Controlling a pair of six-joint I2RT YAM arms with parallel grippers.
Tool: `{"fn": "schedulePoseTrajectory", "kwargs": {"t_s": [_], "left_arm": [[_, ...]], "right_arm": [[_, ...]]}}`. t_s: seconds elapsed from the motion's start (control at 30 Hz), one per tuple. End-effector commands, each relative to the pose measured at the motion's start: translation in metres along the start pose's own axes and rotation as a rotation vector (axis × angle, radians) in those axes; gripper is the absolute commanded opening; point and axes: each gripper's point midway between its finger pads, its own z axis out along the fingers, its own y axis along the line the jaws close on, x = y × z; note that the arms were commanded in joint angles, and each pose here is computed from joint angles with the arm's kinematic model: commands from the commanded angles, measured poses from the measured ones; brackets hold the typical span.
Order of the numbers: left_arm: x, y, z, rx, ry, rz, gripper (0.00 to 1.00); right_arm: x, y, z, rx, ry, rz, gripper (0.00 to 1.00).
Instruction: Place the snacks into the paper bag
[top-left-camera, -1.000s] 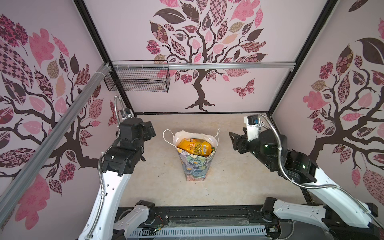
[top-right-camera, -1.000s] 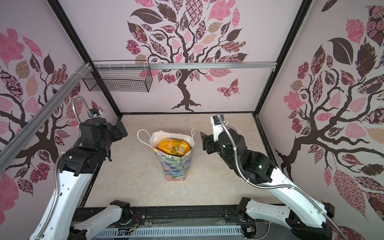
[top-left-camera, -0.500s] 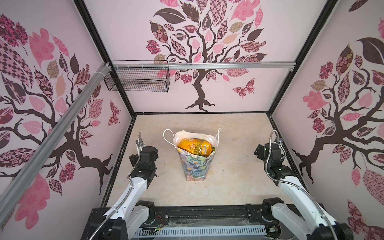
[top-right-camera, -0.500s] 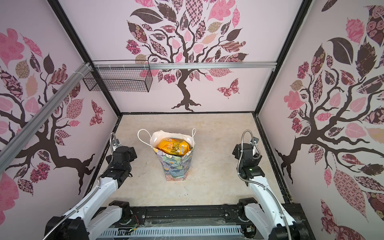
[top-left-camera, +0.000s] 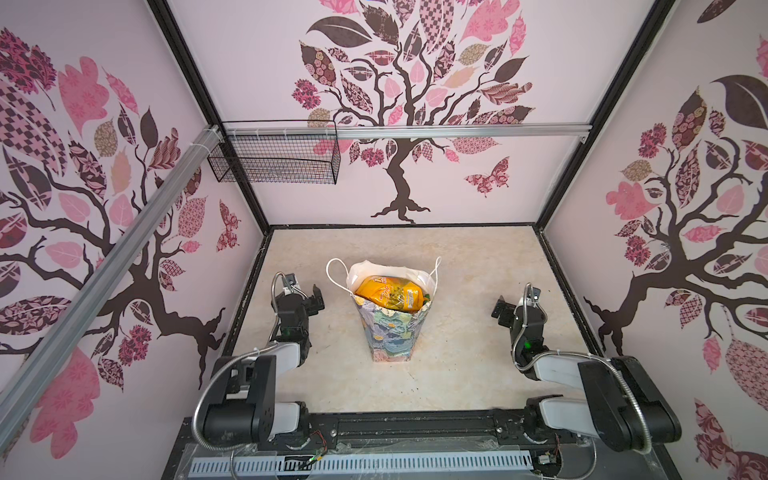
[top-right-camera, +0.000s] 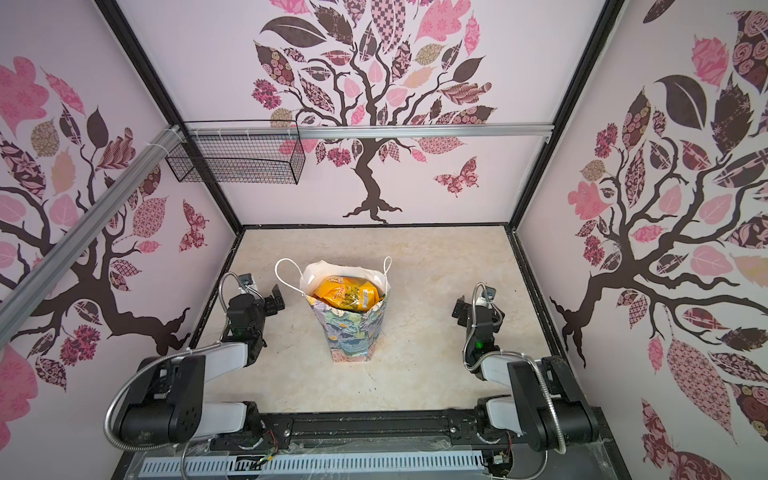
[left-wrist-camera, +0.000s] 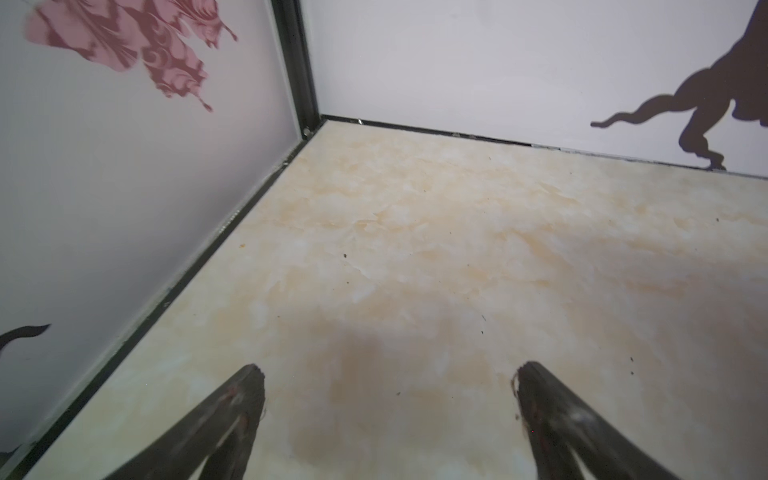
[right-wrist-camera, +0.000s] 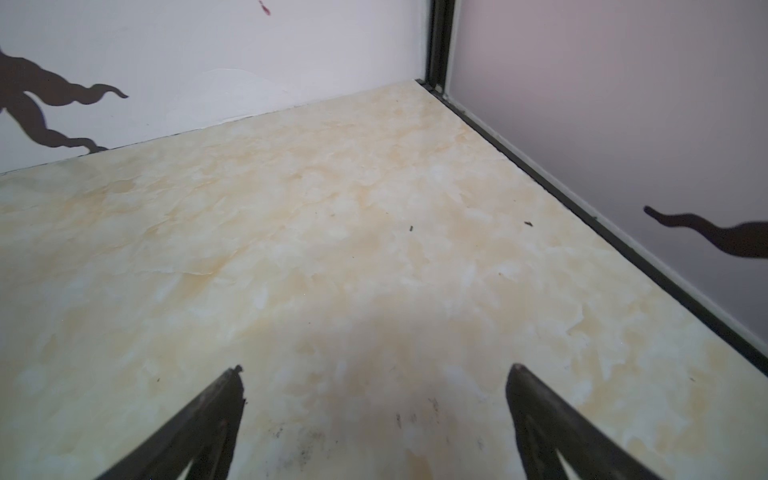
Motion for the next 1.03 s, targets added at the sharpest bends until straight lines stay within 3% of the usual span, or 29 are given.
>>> {"fn": "schedulePoseTrajectory", "kwargs": {"t_s": [0.0, 0.03, 0.1, 0.2, 0.27, 0.33, 0.53, 1.0], "left_arm": [[-0.011, -0.016, 0.017, 0.079, -0.08, 0.024, 0.98], [-0.005, -0.016, 0.015, 0.08, -0.021, 0.027, 0.98], [-0.011, -0.016, 0.017, 0.079, -0.07, 0.021, 0.98], [-0.007, -0.015, 0.016, 0.077, -0.027, 0.026, 0.98], [-0.008, -0.015, 0.017, 0.077, -0.055, 0.023, 0.98], [-0.005, -0.015, 0.016, 0.078, -0.02, 0.028, 0.98], [-0.006, -0.015, 0.016, 0.076, -0.033, 0.027, 0.98], [-0.006, -0.015, 0.016, 0.077, -0.03, 0.027, 0.98]], "right_arm": [[-0.042, 0.025, -0.003, -0.073, -0.168, -0.061, 1.0], [-0.042, 0.024, -0.004, -0.067, -0.17, -0.066, 1.0], [-0.041, 0.024, -0.003, -0.061, -0.163, -0.065, 1.0], [-0.032, 0.023, 0.006, -0.058, -0.176, -0.089, 1.0], [-0.04, 0.021, 0.002, -0.057, -0.275, -0.075, 1.0], [-0.028, 0.008, 0.005, -0.028, -0.21, -0.027, 1.0], [-0.023, 0.013, 0.033, -0.038, -0.112, -0.035, 1.0], [-0.023, 0.012, 0.033, -0.042, -0.108, -0.031, 1.0]]}}
